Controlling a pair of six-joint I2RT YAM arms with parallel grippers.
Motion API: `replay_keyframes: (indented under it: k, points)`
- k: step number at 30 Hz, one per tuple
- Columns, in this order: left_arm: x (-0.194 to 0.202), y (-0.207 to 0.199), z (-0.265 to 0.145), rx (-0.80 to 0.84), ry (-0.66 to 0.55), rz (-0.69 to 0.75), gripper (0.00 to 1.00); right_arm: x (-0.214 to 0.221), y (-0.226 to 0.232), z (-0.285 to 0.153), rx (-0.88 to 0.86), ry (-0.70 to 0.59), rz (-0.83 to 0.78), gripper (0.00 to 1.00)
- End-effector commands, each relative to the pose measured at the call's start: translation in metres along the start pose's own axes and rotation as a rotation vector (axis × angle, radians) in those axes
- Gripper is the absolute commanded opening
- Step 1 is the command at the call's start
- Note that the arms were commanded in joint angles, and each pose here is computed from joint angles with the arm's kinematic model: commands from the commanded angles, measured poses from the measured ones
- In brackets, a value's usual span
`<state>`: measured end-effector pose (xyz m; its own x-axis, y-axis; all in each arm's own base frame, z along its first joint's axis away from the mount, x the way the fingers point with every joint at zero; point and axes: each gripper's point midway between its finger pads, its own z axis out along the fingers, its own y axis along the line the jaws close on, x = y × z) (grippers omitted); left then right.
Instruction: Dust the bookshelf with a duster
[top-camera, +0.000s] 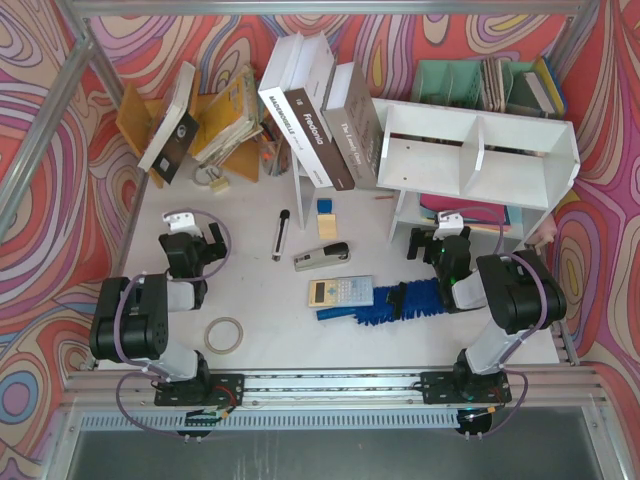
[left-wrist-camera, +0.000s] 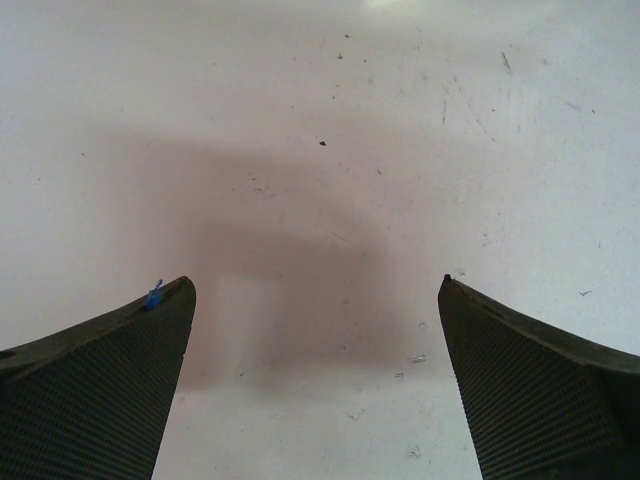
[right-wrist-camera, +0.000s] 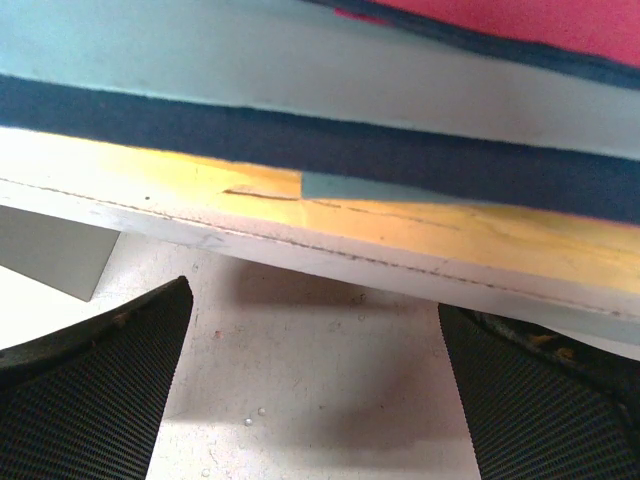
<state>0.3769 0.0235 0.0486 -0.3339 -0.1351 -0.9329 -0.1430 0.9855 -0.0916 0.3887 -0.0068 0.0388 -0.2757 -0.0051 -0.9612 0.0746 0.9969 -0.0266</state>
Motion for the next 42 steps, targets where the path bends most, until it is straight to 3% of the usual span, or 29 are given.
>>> replay_keyframes:
  k: [1,17,32,42]
  points:
    - [-0.004,-0.008,0.003,0.050,0.006,0.035,0.98,-0.025,-0.002,0.004,0.010,-0.082,-0.001,0.99]
    - [-0.004,-0.008,0.002,0.048,-0.002,0.033,0.98,-0.025,-0.002,0.004,0.011,-0.082,0.000,0.99]
    - [-0.022,-0.001,-0.026,0.015,-0.156,0.011,0.98,-0.038,-0.002,-0.011,-0.003,-0.152,-0.011,0.99]
    - [-0.040,0.001,-0.056,-0.110,-0.207,0.041,0.99,-0.052,0.004,-0.029,0.001,-0.127,0.007,0.99]
